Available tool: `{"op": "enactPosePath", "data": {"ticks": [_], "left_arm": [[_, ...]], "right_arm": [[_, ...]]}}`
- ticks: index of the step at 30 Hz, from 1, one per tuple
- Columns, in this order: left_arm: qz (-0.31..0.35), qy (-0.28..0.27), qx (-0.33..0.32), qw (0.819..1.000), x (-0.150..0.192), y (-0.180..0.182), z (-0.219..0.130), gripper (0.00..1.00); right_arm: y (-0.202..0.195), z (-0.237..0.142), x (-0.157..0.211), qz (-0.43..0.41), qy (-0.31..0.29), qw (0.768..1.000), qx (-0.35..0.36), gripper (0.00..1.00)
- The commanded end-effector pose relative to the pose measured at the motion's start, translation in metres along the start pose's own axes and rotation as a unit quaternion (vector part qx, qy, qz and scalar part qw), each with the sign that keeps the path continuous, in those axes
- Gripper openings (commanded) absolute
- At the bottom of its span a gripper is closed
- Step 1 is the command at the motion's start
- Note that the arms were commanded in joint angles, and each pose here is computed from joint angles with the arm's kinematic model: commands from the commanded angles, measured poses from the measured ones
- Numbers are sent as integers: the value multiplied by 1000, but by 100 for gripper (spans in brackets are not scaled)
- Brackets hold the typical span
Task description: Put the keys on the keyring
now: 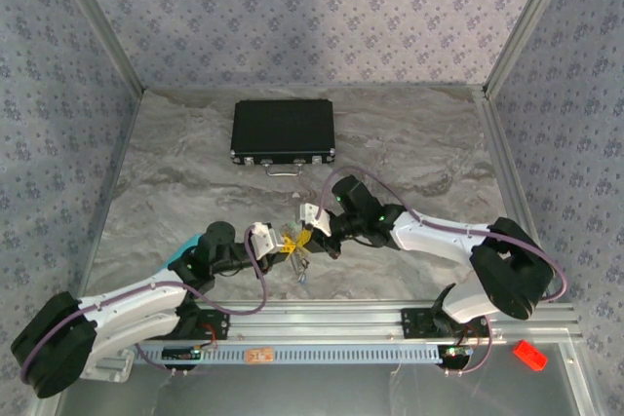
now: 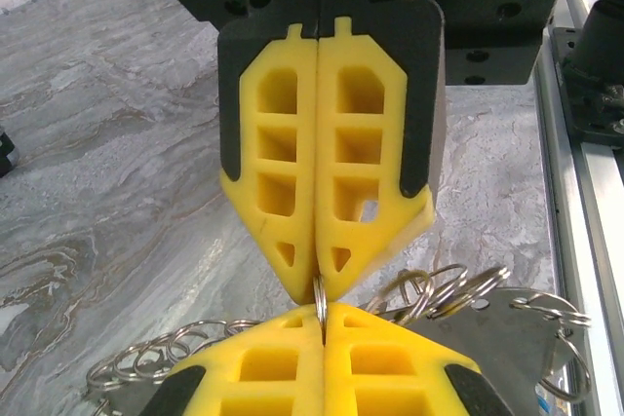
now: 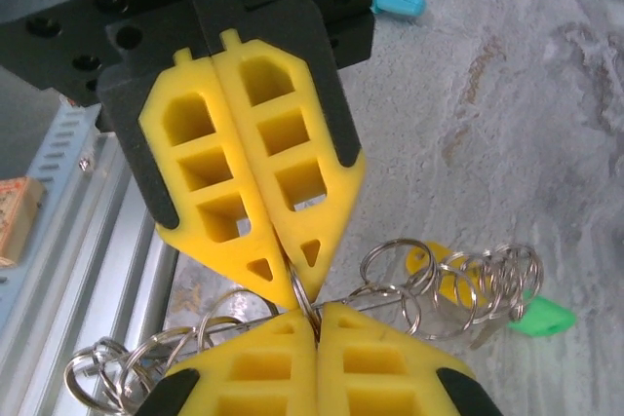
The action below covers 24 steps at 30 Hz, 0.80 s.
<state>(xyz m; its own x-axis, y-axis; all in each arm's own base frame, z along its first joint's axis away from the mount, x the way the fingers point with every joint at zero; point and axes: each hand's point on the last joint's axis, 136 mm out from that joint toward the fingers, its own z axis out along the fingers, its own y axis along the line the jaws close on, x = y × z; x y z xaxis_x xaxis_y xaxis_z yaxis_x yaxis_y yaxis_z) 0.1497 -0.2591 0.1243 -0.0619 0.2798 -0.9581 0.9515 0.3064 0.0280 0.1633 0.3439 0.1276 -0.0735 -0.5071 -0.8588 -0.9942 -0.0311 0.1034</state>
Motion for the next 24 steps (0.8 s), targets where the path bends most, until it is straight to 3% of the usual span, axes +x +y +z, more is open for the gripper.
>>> {"op": "enactPosePath", "data": {"ticks": [1, 3, 5, 10, 18, 24], "left_arm": [[10, -42, 0, 999, -21, 0, -3, 10], [6, -29, -7, 1000, -16, 2, -3, 21], [4, -10, -12, 1000, -10, 3, -4, 22], [3, 14, -15, 1000, -2, 4, -4, 22], [4, 12, -12, 1000, -5, 4, -2, 19], [5, 5, -13, 1000, -8, 4, -4, 23]], "right_arm": [[-2, -2, -14, -11, -13, 1000, -1, 0], [-2, -5, -12, -18, 4, 1000, 7, 0], [-2, -6, -6, -32, 39, 999, 16, 0], [0, -4, 5, -64, 113, 991, 25, 0], [5, 3, -3, -95, 145, 985, 24, 0], [1, 5, 2, -103, 168, 980, 40, 0]]}}
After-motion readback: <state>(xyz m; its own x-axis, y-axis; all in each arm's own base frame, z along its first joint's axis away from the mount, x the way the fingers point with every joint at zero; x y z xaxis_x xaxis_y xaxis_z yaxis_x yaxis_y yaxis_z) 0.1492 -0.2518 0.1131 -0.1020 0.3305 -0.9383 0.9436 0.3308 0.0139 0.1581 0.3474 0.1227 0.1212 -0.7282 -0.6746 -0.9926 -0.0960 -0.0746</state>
